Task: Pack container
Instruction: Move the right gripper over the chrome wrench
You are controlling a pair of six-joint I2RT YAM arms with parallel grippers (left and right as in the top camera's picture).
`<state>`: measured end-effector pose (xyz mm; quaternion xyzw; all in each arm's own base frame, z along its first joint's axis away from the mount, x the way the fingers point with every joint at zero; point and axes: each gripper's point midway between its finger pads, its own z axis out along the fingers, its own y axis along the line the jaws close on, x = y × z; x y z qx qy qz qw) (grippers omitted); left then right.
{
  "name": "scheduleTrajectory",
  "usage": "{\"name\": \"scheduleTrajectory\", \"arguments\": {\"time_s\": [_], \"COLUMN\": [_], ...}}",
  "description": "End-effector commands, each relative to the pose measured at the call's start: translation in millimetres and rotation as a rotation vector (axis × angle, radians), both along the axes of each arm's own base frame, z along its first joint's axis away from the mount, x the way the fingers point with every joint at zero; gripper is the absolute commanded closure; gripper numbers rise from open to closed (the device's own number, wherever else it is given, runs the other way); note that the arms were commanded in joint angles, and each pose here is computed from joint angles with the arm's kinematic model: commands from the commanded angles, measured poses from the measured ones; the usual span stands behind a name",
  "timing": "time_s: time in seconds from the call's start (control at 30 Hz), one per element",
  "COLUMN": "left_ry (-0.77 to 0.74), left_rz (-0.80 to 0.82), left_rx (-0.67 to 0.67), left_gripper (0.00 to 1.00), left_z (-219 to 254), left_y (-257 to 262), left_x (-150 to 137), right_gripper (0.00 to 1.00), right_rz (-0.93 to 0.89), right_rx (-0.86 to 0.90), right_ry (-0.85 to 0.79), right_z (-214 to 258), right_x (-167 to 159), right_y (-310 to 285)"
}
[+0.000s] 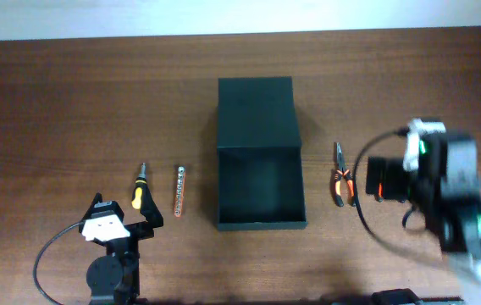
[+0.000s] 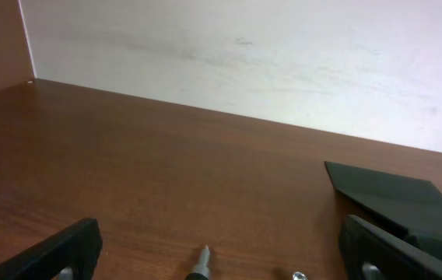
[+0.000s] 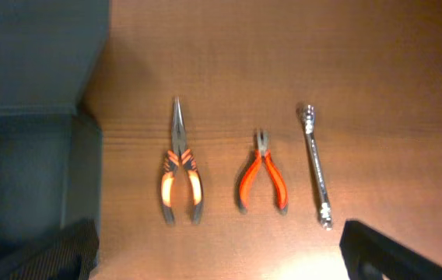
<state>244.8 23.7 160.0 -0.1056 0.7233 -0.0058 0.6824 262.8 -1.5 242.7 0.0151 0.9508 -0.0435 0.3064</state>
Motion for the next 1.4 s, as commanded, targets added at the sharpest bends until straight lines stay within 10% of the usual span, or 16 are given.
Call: {"name": "scheduleTrajectory", "arguments": {"time_s": [0.0,0.43,0.73,1.1,1.37], "left_ry": [-0.005,-0.005,-0.005,-0.005,-0.005], "left_rz": [0.001,0.001,0.002,0.001,0.002], "left_rx": [-0.005,-0.005,-0.005,-0.005,-0.005], "left_gripper": [0.01,0.01,0.01,0.01,0.01], "left_z": [0,0,0,0,0], "left_y": [1,1,1,1,1], "left_x": [0,0,0,0,0], "right_gripper": [0.01,0.01,0.01,0.01,0.01], "right_rz": [0.04,0.079,0.202,-0.107,0.109], "right_rx": [-0.036,-0.016,0.058,0.032,0.051], "right_ry": [0.129,0.567,0.51,0.321,0.272], "right_z": [2,-82,-72,-63,-68], "right_x": [20,37,52,78,88], "right_y": [1,12,2,-122,-128]}}
